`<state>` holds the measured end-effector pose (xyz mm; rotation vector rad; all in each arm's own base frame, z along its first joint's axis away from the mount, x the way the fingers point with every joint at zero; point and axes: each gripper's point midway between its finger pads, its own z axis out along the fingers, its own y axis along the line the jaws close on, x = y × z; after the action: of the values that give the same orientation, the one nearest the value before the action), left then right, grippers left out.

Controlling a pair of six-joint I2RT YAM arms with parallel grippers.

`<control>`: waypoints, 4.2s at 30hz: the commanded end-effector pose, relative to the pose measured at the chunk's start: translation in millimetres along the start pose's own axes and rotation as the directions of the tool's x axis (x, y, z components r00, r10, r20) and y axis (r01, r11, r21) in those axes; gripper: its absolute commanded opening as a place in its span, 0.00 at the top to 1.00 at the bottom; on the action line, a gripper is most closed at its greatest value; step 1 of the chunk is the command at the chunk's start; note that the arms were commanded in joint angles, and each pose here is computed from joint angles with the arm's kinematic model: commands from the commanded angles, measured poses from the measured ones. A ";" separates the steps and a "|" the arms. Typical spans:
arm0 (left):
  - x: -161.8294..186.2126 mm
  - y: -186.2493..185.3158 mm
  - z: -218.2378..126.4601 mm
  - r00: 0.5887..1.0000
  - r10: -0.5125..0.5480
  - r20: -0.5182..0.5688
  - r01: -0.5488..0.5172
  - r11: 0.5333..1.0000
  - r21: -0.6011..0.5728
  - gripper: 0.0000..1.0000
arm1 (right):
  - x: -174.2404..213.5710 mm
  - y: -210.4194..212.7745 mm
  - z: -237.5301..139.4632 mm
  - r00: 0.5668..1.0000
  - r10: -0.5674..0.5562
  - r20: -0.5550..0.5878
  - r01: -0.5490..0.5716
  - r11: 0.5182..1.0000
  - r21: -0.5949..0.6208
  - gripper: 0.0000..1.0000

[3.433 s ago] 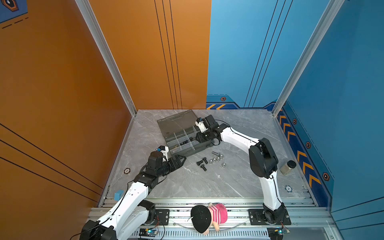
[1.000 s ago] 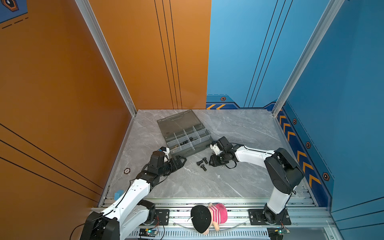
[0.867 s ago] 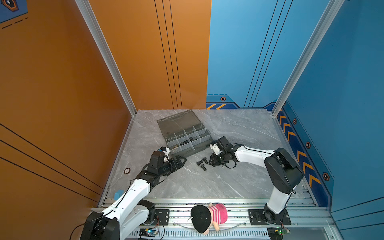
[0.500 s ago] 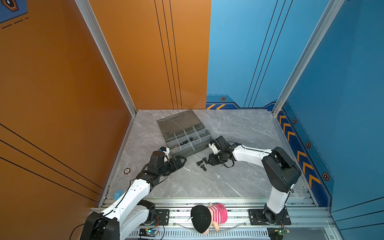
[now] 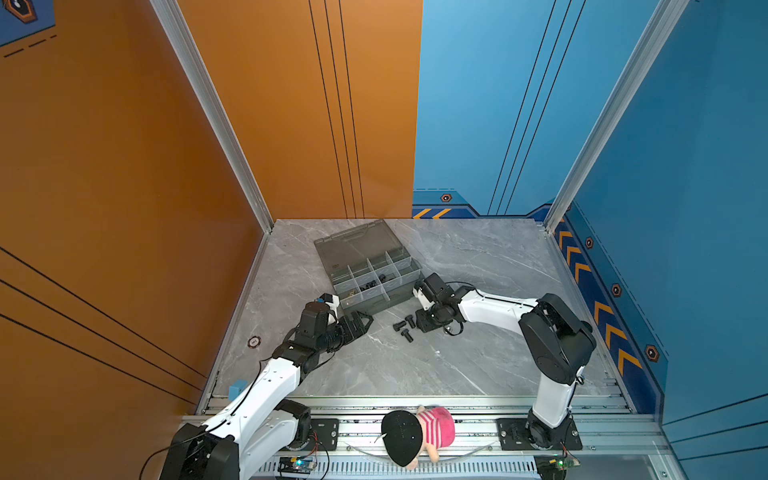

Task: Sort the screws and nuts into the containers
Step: 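Close the right gripper on the silver hex nut, then lift the silver hex nut and carry it over the box compartments, then open the right gripper to drop the silver hex nut into a compartment, then move the right gripper back to the pile and lower onto another silver hex nut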

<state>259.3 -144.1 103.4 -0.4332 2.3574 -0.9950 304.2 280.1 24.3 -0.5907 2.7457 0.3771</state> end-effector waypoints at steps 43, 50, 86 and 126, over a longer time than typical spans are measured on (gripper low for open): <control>-3.0 -10.5 -4.3 1.000 0.014 0.006 -0.014 0.999 0.040 0.02 | -195.1 -24.4 -75.0 0.936 -0.037 0.349 0.048 0.999 -0.023 0.96; -3.9 -9.4 -4.8 1.000 0.013 0.009 -0.013 0.999 0.035 0.02 | -224.9 -26.3 -38.1 0.938 0.021 0.347 -0.005 0.999 -0.048 0.94; -4.5 -9.7 -6.5 1.000 0.011 0.014 -0.011 0.999 0.036 0.02 | -169.2 -36.3 -50.7 0.974 0.011 0.225 -0.010 1.000 -0.006 0.60; -7.0 -23.7 9.1 0.999 0.026 -0.019 -0.025 0.998 0.060 0.02 | 36.9 -61.0 -44.8 0.990 0.140 -0.033 -0.136 0.985 0.103 0.53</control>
<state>266.3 -155.2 103.7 -0.4022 2.3706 -1.0214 286.2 198.4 45.0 -0.3966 2.8369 0.2753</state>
